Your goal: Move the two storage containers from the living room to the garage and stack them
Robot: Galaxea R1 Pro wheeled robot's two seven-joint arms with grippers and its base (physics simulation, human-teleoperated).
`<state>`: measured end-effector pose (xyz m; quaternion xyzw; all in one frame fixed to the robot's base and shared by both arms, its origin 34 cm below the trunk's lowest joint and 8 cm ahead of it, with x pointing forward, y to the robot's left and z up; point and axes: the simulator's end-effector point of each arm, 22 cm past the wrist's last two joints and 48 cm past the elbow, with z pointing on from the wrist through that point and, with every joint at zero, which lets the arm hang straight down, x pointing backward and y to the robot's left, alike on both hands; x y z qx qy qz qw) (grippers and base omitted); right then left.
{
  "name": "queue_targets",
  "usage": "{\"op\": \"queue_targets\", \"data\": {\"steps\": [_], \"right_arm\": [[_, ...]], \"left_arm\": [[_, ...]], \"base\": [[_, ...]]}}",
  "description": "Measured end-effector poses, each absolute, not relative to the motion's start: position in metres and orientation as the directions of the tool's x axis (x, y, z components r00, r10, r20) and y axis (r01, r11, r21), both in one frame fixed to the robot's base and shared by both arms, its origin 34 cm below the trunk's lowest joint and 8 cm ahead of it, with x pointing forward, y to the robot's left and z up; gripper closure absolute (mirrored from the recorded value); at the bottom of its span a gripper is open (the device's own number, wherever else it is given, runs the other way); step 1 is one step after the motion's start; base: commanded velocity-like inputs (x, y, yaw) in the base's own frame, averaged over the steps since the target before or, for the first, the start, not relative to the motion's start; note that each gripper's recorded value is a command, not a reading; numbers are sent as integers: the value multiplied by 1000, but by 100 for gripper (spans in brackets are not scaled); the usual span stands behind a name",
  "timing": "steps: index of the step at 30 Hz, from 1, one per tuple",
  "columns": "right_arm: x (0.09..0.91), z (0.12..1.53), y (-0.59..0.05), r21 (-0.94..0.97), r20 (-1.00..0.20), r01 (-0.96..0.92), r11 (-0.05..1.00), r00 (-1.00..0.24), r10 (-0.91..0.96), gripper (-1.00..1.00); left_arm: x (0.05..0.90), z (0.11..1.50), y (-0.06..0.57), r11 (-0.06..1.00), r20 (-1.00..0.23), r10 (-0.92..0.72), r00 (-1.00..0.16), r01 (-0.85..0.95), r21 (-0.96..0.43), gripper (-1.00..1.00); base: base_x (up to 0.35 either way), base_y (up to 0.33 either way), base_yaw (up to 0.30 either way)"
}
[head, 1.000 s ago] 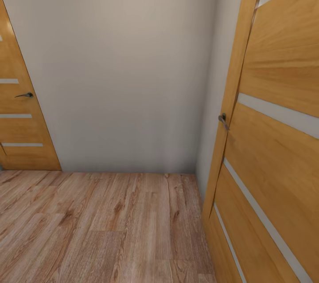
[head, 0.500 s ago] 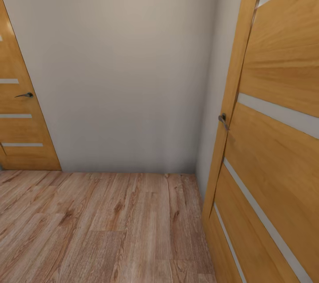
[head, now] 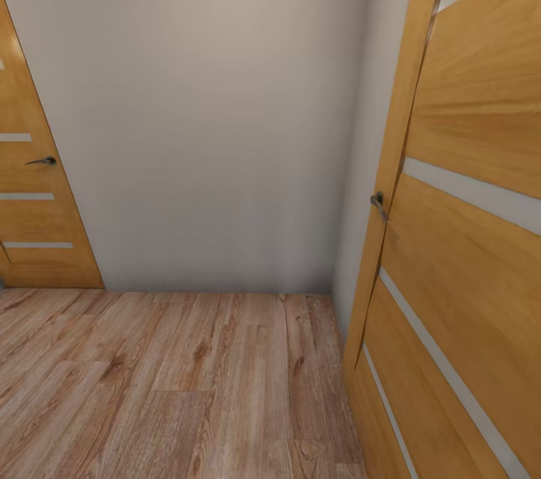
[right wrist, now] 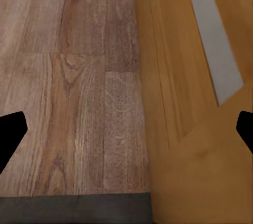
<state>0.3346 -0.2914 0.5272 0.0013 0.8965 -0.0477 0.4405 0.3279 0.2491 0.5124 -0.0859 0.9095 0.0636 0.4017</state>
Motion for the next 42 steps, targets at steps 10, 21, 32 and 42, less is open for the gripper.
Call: {"op": "queue_targets", "data": {"steps": [10, 21, 32, 42], "right_arm": [[335, 526, -282, -51, -790, 11, 999, -612, -34, -100], [335, 526, -282, -51, -789, 11, 999, -614, -34, -100], [335, 526, -281, -49, -788, 6, 999, -614, -36, -100], [335, 526, -281, -49, -788, 4, 999, -615, -36, -100]], "left_arm": [[327, 511, 252, 977, -735, -104, -670, -208, 52, -100], [326, 511, 250, 977, -734, -106, -670, -208, 49, -100], [326, 511, 250, 976, -734, -106, -671, -210, 50, -100], [326, 511, 250, 976, -734, -106, -670, -210, 51, -100]], "base": [[9, 0, 0], [141, 0, 0], [4, 0, 0], [35, 0, 0]]}}
